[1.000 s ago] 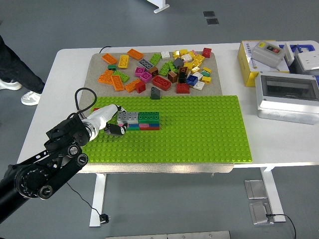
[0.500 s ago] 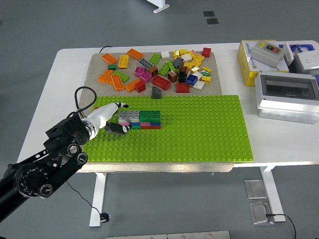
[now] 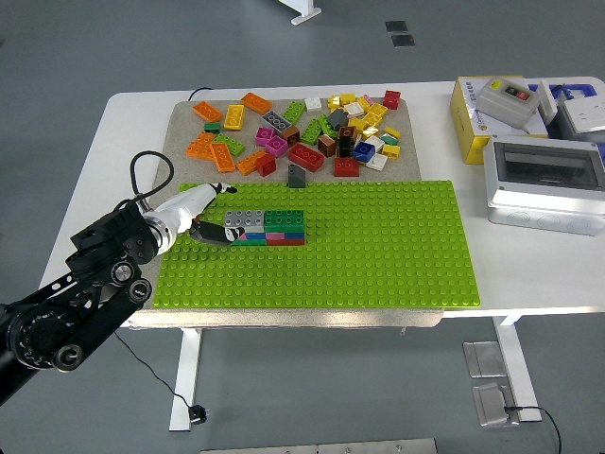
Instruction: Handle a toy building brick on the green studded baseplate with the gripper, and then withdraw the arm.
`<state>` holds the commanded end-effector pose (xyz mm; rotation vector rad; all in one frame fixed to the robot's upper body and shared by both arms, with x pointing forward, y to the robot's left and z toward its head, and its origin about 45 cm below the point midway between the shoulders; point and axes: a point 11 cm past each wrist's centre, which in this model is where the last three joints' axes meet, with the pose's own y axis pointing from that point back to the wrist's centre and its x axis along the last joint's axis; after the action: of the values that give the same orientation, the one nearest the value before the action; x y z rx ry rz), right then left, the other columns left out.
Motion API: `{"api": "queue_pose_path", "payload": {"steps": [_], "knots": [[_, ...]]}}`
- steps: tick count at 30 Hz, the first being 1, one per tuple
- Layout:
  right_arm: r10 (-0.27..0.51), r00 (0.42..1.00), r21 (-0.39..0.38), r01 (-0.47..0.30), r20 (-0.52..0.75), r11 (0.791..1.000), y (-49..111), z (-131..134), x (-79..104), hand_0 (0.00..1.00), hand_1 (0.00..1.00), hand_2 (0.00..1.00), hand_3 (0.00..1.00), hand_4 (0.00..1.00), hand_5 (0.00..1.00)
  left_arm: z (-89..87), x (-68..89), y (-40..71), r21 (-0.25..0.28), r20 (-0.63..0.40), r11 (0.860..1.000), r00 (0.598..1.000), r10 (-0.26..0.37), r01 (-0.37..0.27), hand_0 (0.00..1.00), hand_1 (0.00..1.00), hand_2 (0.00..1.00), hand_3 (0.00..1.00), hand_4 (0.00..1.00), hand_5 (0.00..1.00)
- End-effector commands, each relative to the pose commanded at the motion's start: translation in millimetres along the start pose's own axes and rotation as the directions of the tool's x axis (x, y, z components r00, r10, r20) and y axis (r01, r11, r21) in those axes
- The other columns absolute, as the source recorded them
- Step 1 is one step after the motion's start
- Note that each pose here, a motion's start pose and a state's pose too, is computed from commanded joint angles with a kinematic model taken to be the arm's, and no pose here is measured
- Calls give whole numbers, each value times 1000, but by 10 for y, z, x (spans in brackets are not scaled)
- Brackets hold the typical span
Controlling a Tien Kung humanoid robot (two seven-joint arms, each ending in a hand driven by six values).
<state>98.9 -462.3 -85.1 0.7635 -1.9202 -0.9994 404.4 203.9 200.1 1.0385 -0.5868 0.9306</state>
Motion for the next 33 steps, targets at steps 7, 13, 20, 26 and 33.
{"api": "queue_pose_path", "payload": {"steps": [7, 13, 20, 26, 33], "knots": [[6, 1000, -1, -6, 1, 1000, -4, 9, 31, 680, 642, 653, 667, 461, 806, 42, 157, 247, 10, 40, 1000, 999, 16, -16, 998, 971, 990, 801, 808, 517], [7, 1000, -1, -7, 0, 1000, -5, 6, 38, 680, 644, 651, 667, 462, 808, 247, 131, 394, -44, 97, 998, 994, 41, -37, 998, 969, 986, 705, 806, 609], [8, 1000, -1, -8, 0, 1000, -5, 4, 38, 680, 642, 650, 666, 459, 805, 385, 78, 405, -105, 136, 992, 987, 89, -75, 998, 971, 987, 692, 803, 640], [6, 1000, -1, -6, 0, 1000, -4, 3, 31, 682, 642, 650, 666, 459, 805, 361, -85, 279, -116, 145, 992, 987, 75, -58, 998, 970, 982, 683, 800, 654], [4, 1000, -2, -4, 1, 1000, -4, 5, 24, 682, 643, 651, 665, 458, 805, 219, -224, 122, -92, 150, 995, 987, 59, -45, 998, 967, 977, 680, 797, 658]]}}
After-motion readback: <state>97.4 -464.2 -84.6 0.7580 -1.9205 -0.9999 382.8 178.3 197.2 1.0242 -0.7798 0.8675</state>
